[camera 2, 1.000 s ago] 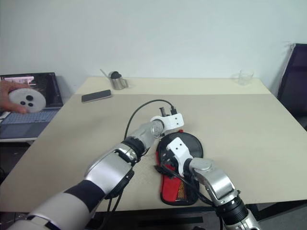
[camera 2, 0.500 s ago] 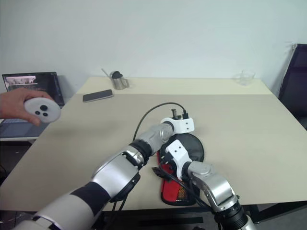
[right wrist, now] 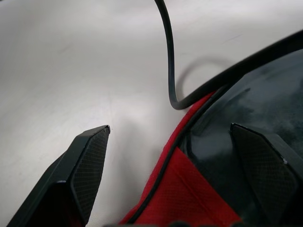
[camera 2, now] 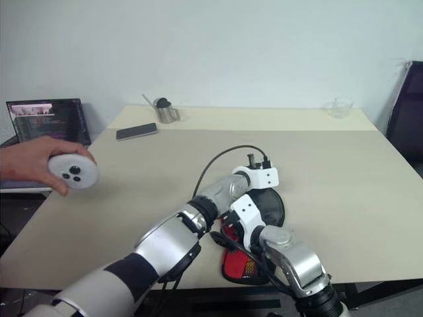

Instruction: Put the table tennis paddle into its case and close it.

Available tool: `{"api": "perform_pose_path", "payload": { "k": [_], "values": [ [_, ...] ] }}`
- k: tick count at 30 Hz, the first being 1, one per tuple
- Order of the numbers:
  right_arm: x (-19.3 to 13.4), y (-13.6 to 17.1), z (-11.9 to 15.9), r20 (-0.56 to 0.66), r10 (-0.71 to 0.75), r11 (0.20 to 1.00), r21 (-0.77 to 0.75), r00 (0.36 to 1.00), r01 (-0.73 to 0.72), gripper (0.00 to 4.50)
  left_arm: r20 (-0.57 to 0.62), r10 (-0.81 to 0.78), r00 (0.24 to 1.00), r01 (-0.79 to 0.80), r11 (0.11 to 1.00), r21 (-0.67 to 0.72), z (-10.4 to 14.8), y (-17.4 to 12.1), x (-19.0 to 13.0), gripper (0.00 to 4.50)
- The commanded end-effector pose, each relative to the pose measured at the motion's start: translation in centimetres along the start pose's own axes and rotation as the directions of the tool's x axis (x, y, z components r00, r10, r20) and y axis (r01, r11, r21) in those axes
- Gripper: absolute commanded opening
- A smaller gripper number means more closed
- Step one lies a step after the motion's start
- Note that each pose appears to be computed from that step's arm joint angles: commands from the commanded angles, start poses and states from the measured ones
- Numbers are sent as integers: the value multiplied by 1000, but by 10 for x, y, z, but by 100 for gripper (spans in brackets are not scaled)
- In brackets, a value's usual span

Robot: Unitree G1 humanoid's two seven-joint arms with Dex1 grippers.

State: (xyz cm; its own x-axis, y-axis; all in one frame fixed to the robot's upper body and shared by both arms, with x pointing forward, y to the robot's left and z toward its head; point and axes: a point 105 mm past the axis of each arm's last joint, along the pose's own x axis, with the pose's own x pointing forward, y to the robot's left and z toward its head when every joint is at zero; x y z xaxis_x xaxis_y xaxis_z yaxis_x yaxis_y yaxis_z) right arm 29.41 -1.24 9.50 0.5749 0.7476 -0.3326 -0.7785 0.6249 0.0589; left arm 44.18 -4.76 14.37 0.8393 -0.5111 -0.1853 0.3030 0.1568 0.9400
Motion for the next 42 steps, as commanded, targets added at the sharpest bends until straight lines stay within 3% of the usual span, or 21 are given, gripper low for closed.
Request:
{"api": "perform_pose_path", "payload": {
  "k": [1,6,7,17,18,25,29,34,38,42],
  "values": [
    [3,10,0,-3,24,1000,16,1000,-24,450,126,32,992,-37,999,39,46,13,3,26],
    [3,11,1,1,24,999,22,1000,-24,450,48,-41,998,46,995,-89,25,-2,3,26],
    [3,11,1,2,24,999,23,1000,-24,450,34,-55,998,58,993,-101,21,-5,3,96],
    [3,2,6,11,20,1000,-9,1000,-20,450,-20,-148,989,148,989,-17,-3,-23,-1,428],
    [2,0,8,15,20,1000,-25,1000,-19,450,-27,-163,986,163,987,-5,-6,-25,-2,440],
    [-31,-26,33,29,59,989,-140,998,-54,450,29,-173,984,176,975,-136,-11,-11,-5,440],
    [-62,-24,36,-1,143,966,-216,990,-140,450,159,-198,967,231,945,-230,2,-1,-9,440],
    [-121,-26,43,-36,259,932,-252,965,-260,450,338,-200,920,305,906,-295,12,34,-22,440],
    [-146,-51,40,-77,194,941,-269,978,-208,450,418,-175,891,343,863,-370,13,69,-34,440],
    [-155,-83,50,-44,73,954,-288,996,-82,450,494,-259,830,504,729,-464,-1,67,-50,440]
  ]
}}
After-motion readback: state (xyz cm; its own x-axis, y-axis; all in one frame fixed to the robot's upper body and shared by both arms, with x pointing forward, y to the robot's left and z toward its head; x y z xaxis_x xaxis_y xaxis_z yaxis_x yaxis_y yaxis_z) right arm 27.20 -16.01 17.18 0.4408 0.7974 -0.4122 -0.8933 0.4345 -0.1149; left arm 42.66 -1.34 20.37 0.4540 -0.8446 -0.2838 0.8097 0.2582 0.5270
